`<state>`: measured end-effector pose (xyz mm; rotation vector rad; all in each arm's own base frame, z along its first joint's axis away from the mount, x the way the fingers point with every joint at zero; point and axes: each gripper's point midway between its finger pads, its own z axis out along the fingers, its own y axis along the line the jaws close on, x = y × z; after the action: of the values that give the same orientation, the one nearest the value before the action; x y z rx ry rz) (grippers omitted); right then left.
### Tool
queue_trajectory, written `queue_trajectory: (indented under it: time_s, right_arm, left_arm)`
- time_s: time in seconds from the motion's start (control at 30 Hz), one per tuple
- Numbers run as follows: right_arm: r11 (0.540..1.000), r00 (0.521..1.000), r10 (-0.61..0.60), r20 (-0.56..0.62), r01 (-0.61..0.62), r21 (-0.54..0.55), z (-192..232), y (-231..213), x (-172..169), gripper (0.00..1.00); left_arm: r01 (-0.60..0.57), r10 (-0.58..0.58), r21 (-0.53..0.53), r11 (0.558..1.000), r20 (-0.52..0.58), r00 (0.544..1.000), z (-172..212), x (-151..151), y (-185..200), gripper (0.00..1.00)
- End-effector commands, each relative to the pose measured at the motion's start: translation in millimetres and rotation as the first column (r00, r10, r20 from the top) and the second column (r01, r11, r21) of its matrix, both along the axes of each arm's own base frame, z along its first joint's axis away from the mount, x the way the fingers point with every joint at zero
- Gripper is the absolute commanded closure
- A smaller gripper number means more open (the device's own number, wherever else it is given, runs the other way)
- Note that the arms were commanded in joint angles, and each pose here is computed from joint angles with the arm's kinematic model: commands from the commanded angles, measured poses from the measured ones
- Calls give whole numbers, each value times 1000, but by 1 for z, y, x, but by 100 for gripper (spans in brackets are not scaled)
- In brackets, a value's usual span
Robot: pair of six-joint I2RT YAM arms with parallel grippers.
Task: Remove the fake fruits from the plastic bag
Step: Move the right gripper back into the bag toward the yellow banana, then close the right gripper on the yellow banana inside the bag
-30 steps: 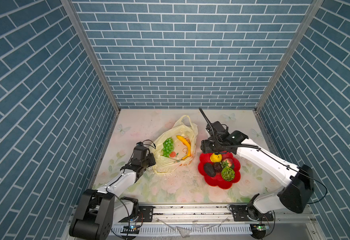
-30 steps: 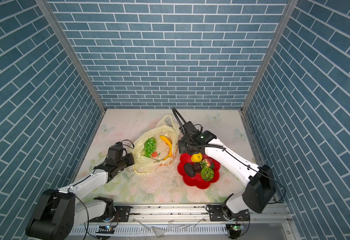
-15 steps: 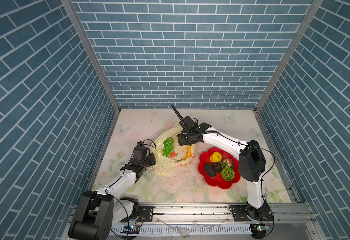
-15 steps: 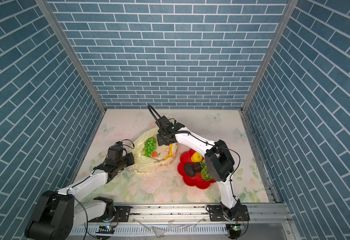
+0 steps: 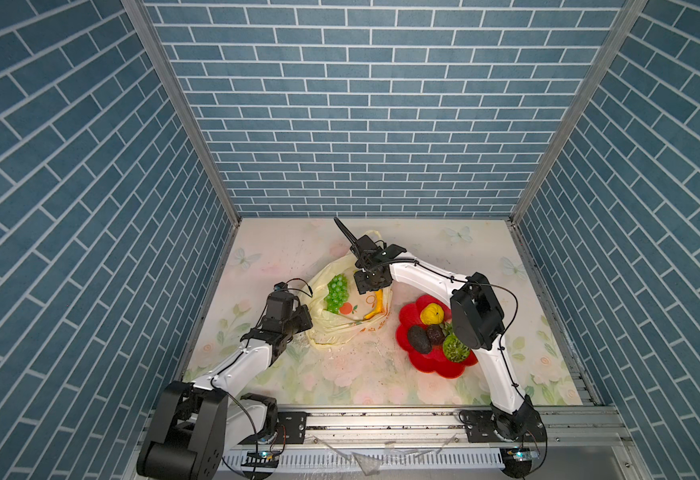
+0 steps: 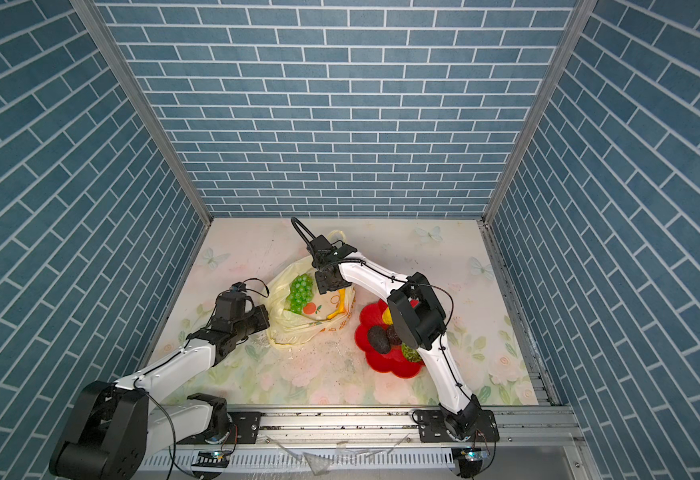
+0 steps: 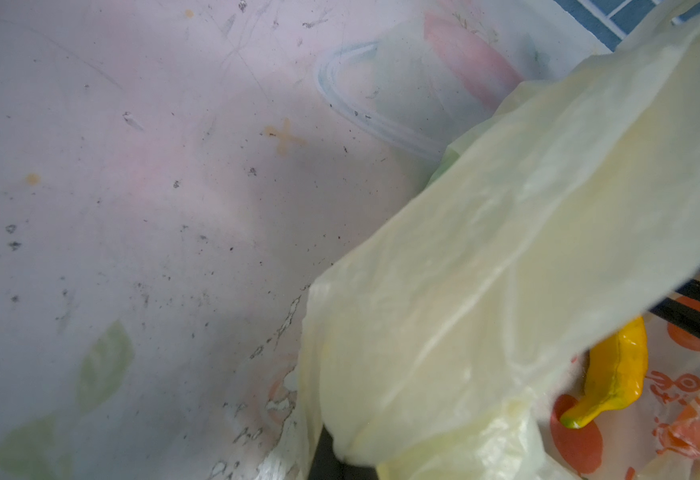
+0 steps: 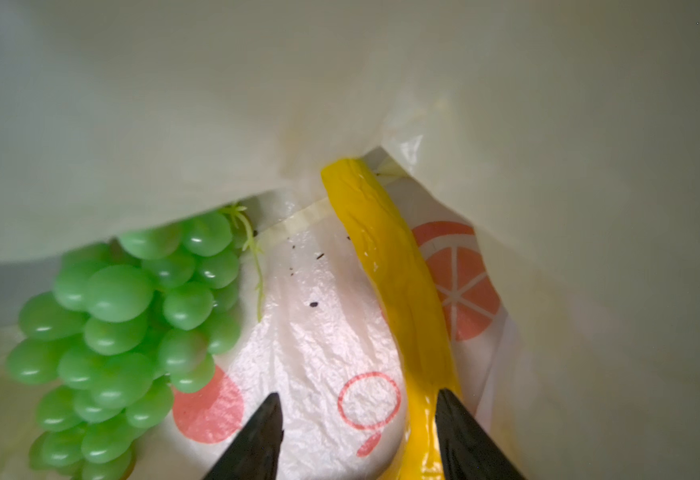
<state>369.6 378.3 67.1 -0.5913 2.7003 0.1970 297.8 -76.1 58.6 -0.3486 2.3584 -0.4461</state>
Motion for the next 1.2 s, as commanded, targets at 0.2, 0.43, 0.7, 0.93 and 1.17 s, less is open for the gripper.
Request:
queue_trajectory:
  time_s: [0.2,0.43,0.7,0.93,1.17]
  right_arm:
    - [989,999,-27,37,32,-143,-13,-24,15,42]
    - [993,1000,-14,2,15,-116,-24,-17,12,53]
    - [996,1000,6,-5,-6,-89,-23,-10,9,68]
    - [997,1000,21,6,-20,-70,-17,-8,6,73]
    - [999,999,36,29,-35,-35,4,-4,4,73]
  left_arm:
    - [14,-14,3,1000,6,1000,-1,0,-2,100]
    - [14,-14,4,1000,3,1000,-2,-1,-2,100]
    - [14,-14,7,1000,4,1000,-2,0,-2,100]
    - [13,-13,8,1000,2,1000,-3,0,-2,100]
    - [15,-15,8,1000,8,1000,0,0,-2,100]
